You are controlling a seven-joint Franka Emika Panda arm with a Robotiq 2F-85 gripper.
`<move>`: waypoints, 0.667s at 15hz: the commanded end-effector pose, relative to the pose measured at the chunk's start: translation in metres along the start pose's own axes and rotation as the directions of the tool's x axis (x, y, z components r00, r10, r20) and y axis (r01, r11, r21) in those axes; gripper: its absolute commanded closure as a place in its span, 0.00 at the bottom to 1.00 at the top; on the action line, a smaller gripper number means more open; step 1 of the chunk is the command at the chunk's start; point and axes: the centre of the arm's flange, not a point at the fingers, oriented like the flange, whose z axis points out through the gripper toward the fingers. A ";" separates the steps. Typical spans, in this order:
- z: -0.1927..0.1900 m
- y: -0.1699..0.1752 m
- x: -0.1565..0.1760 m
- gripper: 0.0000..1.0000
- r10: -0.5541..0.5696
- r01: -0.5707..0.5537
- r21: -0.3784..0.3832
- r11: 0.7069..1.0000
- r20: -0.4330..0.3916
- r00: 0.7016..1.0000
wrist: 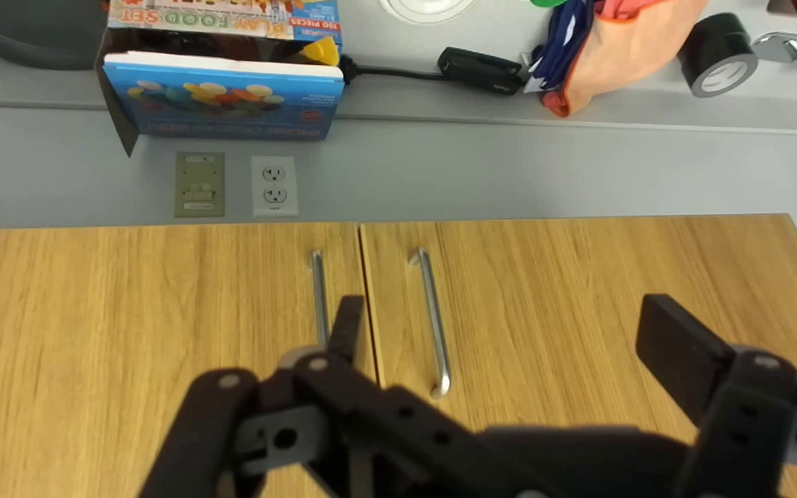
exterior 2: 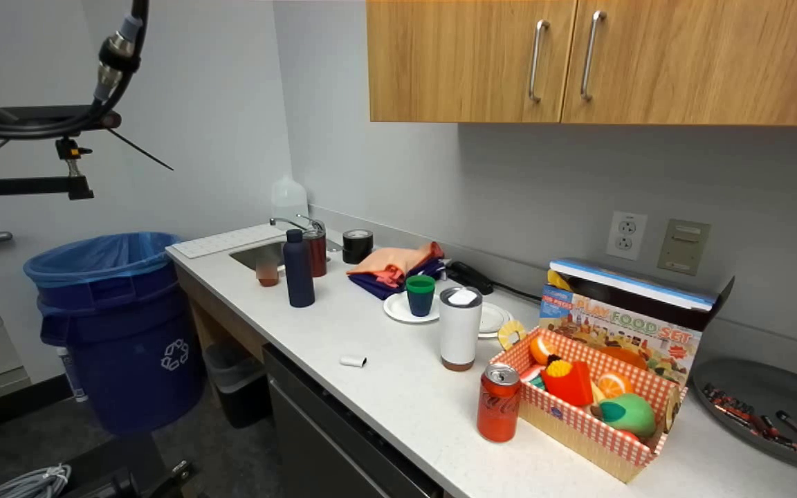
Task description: Close the cupboard drawer.
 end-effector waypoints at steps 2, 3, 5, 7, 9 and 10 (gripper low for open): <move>-0.006 -0.020 -0.021 0.00 0.052 -0.052 -0.011 0.999 -0.014 0.999; -0.006 -0.021 -0.025 0.00 0.065 -0.065 -0.011 0.998 -0.013 0.998; 0.000 -0.010 -0.015 0.00 0.058 -0.058 0.005 0.998 0.002 0.998; 0.001 -0.009 -0.017 0.00 0.064 -0.064 0.006 0.998 0.004 0.998; 0.002 -0.008 -0.018 0.00 0.065 -0.066 0.006 0.998 0.007 0.998; 0.003 -0.008 -0.018 0.00 0.066 -0.066 0.006 0.998 0.007 0.998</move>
